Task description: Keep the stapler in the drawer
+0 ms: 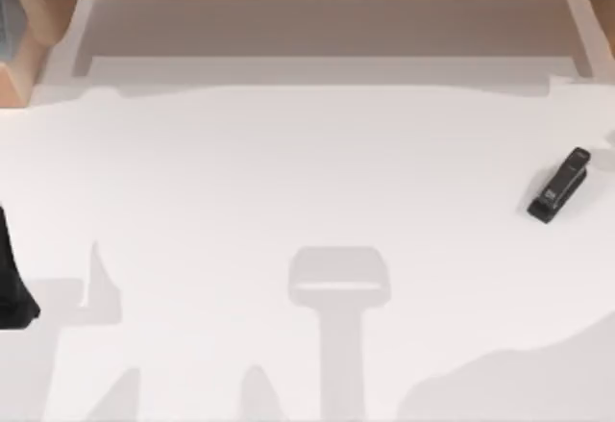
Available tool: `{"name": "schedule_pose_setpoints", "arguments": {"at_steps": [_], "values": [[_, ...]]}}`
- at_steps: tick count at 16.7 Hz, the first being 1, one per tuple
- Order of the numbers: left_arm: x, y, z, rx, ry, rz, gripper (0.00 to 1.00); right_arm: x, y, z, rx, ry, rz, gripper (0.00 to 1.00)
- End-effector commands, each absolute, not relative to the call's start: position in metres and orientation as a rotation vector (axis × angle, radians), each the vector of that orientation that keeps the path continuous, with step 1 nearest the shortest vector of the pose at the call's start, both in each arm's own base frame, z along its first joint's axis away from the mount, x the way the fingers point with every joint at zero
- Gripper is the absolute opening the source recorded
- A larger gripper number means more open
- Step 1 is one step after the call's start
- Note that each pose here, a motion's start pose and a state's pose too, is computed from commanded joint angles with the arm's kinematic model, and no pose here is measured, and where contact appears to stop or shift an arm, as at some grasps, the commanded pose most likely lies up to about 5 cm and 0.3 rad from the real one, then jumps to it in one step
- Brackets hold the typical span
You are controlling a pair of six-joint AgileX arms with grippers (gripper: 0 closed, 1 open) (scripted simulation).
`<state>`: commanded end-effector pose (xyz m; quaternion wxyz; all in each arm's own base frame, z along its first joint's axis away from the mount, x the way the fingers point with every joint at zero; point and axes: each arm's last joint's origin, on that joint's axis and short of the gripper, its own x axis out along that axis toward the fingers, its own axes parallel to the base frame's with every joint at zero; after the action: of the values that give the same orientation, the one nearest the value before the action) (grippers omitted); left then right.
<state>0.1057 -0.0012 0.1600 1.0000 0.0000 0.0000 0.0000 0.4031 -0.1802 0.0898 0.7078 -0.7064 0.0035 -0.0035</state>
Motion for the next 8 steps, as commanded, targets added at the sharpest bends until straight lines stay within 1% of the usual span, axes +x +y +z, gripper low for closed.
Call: {"name": "schedule_pose_setpoints", "arguments": {"at_steps": [6, 8], "values": [[0.1057, -0.0012, 0.1600, 0.000, 0.000, 0.000, 1.00, 0.4040, -0.1783, 0.0889, -1.568, 0.008, -0.003, 1.00], [0.1057, -0.0012, 0.1600, 0.000, 0.000, 0.000, 1.00, 0.4099, -0.1795, 0.0897, -1.571, 0.008, -0.008, 1.00]]}}
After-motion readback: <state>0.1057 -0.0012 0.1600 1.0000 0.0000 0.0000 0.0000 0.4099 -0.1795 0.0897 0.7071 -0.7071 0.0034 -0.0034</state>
